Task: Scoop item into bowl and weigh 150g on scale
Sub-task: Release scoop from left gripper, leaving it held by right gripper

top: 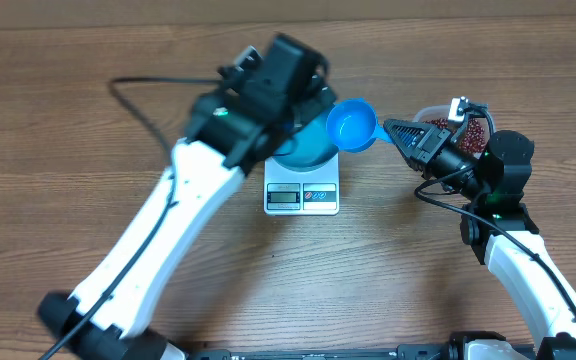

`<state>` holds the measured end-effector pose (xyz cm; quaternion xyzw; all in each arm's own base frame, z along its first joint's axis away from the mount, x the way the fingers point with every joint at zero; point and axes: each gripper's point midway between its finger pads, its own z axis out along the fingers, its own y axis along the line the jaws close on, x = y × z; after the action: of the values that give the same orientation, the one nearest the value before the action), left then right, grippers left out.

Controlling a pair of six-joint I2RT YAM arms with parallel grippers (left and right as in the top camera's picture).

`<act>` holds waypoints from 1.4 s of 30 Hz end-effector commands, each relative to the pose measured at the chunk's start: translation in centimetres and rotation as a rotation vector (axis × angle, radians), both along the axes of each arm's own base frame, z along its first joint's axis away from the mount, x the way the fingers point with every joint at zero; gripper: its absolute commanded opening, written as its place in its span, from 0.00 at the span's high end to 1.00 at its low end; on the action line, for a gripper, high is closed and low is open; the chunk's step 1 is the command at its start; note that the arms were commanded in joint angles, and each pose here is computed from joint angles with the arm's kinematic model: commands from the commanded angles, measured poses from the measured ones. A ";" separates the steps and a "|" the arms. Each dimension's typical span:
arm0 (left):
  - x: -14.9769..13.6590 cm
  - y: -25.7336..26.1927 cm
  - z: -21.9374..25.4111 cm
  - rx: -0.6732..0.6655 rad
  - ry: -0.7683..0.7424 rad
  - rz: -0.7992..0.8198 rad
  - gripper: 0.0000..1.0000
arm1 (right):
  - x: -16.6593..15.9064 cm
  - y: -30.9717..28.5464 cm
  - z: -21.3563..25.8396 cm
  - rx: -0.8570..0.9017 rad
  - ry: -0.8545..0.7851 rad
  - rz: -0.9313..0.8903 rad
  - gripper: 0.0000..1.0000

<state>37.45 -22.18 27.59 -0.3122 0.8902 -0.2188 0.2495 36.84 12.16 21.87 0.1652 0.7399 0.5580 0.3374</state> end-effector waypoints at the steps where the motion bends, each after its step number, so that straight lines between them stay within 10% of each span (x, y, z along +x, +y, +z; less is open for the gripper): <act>1: -0.2 3.9 2.2 0.266 -0.112 -0.227 0.00 | 0.3 0.1 0.8 -0.006 -0.028 0.000 0.96; 18: -2.7 10.4 -0.2 0.558 0.051 -0.382 0.00 | 0.3 0.1 0.8 -0.006 -0.027 0.000 0.96; 19: -2.7 10.3 -0.3 0.554 0.054 -0.386 0.06 | 0.3 0.1 0.8 -0.006 -0.027 0.000 0.96; 22: -2.9 10.4 -0.4 0.571 0.061 -0.412 0.91 | 0.3 0.1 0.8 -0.006 -0.027 0.000 0.96; 23: -3.0 10.4 -0.4 0.580 0.063 -0.427 0.96 | 0.2 0.1 0.8 -0.006 -0.027 0.001 0.96; 42: -5.6 7.8 -1.0 0.737 0.049 -0.784 0.95 | -1.1 0.2 3.1 -0.085 -0.233 0.114 0.96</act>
<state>32.17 -13.61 26.02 0.0774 0.9738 0.0266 0.2124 36.40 12.28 23.31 0.1052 0.7324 0.5653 0.3647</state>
